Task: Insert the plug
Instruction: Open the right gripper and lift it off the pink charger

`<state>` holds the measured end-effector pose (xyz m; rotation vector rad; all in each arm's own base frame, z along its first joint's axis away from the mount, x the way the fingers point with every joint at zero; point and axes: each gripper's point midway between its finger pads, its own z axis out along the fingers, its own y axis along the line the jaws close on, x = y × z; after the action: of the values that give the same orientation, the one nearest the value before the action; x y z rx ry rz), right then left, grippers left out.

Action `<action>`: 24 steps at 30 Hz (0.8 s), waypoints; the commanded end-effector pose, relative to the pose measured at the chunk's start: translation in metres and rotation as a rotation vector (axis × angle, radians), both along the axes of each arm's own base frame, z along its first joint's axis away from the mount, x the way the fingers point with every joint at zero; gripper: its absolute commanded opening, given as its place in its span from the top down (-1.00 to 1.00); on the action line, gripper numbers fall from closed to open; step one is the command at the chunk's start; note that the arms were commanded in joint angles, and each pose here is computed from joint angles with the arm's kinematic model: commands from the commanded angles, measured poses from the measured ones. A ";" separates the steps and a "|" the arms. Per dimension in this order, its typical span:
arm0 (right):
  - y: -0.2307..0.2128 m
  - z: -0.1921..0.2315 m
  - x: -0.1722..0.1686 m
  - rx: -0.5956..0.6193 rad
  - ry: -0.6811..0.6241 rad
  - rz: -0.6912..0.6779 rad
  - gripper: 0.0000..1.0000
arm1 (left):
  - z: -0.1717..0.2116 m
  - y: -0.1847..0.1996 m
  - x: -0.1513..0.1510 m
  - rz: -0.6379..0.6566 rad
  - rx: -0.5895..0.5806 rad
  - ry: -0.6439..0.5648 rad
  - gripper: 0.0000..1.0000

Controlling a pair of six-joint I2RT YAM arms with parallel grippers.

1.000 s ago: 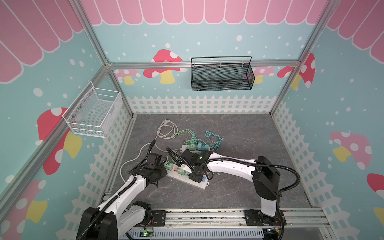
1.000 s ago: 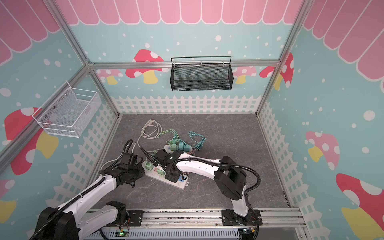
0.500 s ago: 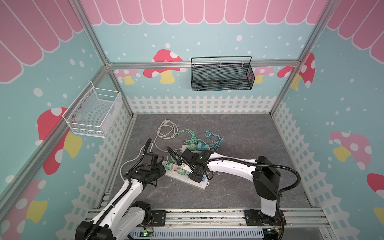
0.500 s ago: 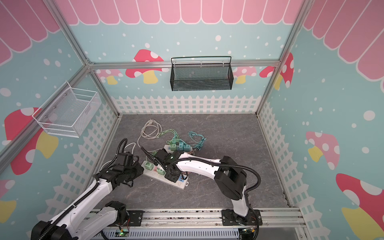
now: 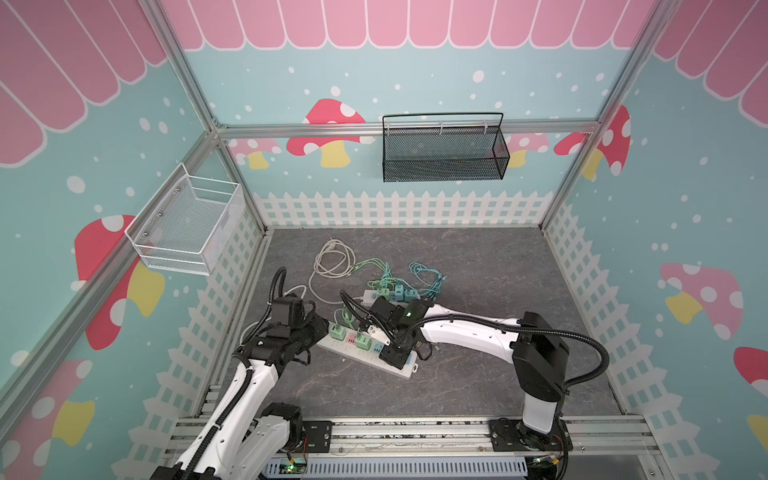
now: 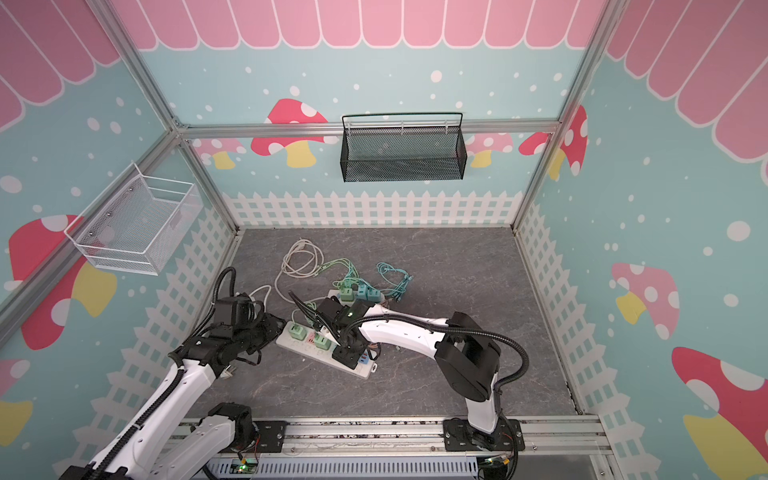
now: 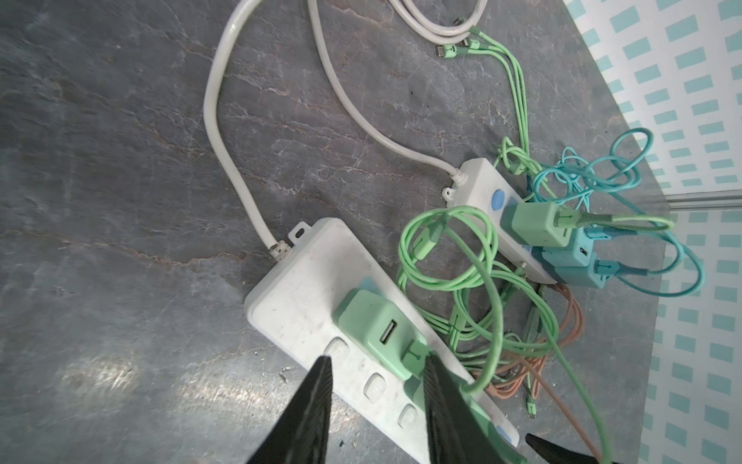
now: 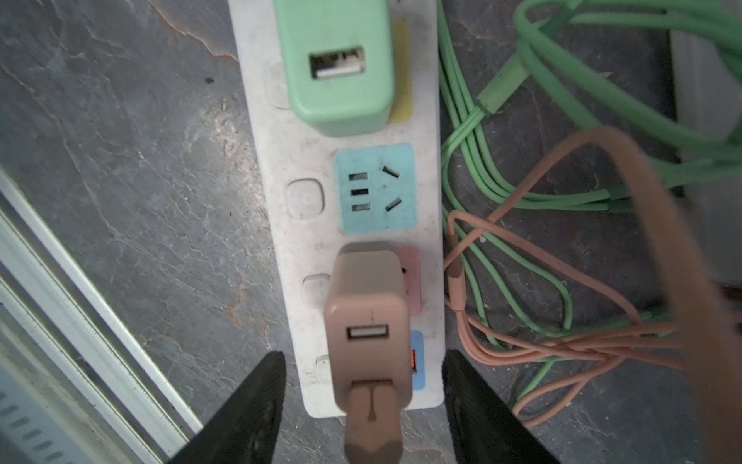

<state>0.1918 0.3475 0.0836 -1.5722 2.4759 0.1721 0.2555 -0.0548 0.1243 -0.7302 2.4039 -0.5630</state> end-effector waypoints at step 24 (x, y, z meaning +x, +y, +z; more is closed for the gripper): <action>0.002 0.123 0.000 0.485 -0.168 0.148 -0.70 | 0.071 0.030 0.055 -0.063 0.165 -0.151 -0.44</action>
<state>0.1608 0.3436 0.1725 -1.5930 2.1396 0.6183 0.3009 -0.0346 0.1816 -0.5811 2.3401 -0.4985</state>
